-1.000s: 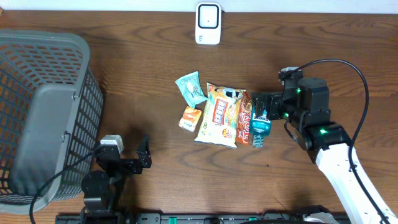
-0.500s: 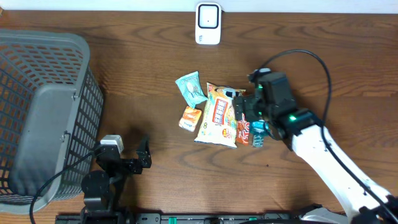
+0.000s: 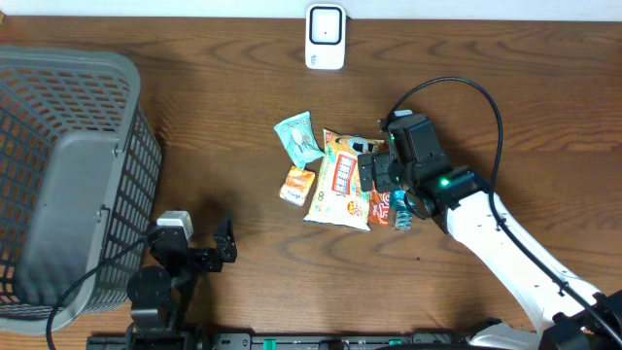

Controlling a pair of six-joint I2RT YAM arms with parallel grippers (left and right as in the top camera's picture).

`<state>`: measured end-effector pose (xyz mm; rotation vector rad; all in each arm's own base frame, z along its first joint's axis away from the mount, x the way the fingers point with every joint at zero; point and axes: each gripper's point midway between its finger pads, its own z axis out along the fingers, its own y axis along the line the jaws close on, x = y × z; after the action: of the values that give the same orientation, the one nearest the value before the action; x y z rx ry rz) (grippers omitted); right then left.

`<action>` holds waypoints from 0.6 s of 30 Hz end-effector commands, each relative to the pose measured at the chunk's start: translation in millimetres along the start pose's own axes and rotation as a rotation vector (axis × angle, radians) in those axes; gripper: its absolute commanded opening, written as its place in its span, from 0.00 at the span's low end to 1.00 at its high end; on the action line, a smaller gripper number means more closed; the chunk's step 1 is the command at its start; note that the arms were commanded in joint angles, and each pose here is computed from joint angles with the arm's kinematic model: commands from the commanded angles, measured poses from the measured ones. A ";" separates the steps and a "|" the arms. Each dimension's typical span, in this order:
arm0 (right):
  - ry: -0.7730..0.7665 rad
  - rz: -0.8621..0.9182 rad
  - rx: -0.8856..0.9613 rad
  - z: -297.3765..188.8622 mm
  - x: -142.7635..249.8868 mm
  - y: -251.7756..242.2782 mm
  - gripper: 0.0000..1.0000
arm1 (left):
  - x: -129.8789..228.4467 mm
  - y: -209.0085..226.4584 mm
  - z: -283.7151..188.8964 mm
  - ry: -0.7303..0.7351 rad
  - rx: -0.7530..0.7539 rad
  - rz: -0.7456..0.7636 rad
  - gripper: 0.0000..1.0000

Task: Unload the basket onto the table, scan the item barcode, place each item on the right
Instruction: 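Grasp the teal bottle cap with the right gripper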

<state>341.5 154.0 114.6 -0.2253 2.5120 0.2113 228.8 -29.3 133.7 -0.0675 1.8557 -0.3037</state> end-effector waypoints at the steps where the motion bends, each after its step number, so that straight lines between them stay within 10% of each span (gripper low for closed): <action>1: -0.012 0.006 0.006 -3.6 -6.5 2.2 0.99 | 12.7 0.5 1.9 0.040 0.006 -0.019 0.98; 18: 0.090 0.048 0.011 -14.2 0.4 4.0 0.99 | 12.7 0.5 1.9 0.040 0.006 -0.019 0.98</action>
<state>321.8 146.0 111.7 -0.2105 2.6340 0.1799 228.8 -29.3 133.7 -0.0675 1.8557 -0.3037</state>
